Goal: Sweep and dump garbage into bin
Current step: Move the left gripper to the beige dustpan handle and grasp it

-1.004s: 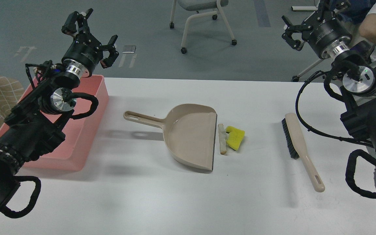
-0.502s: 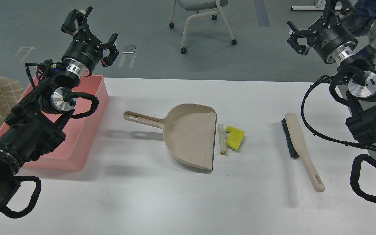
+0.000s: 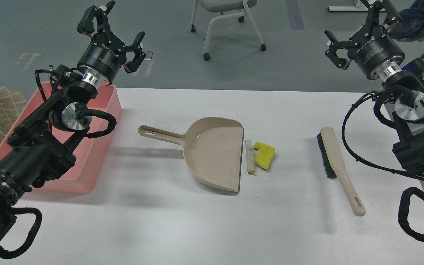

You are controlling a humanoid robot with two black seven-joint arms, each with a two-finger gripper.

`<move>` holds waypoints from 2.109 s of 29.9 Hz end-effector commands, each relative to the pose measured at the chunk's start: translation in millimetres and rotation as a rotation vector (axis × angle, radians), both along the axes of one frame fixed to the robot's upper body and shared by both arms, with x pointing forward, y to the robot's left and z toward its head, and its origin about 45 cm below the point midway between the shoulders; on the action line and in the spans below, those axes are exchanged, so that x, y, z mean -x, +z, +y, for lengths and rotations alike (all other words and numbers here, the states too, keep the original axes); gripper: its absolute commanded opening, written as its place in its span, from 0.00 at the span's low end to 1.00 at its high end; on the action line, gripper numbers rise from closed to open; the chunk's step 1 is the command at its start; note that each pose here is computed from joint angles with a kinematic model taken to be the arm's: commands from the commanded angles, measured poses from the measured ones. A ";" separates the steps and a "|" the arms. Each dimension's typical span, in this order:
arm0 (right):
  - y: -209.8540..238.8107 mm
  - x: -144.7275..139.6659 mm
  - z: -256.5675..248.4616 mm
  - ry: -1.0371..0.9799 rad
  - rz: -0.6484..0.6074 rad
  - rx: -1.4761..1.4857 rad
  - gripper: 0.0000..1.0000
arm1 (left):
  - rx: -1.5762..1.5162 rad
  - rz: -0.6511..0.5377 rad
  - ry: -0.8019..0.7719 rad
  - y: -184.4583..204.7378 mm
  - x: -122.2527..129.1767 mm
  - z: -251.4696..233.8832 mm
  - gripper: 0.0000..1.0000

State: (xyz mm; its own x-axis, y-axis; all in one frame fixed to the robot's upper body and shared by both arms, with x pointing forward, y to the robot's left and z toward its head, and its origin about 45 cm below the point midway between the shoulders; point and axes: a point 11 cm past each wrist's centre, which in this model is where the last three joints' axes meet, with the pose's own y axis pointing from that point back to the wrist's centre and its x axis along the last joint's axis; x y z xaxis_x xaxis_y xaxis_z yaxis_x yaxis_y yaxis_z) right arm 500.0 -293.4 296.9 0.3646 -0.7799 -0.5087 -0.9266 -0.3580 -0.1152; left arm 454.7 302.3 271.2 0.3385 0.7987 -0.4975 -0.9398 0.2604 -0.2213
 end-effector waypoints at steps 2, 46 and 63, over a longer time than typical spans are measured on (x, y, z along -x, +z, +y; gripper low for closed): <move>2.6 2.4 -7.5 -0.007 -0.009 0.014 1.00 | -0.030 0.006 -0.052 -2.9 33.4 -4.7 0.98; -4.6 29.2 -53.0 -0.054 -0.020 0.086 1.00 | -0.652 0.248 -0.161 -157.4 131.3 -41.6 0.89; -4.7 30.2 -57.1 -0.059 -0.018 0.094 1.00 | -0.685 0.245 -0.167 -168.7 120.2 -44.6 0.41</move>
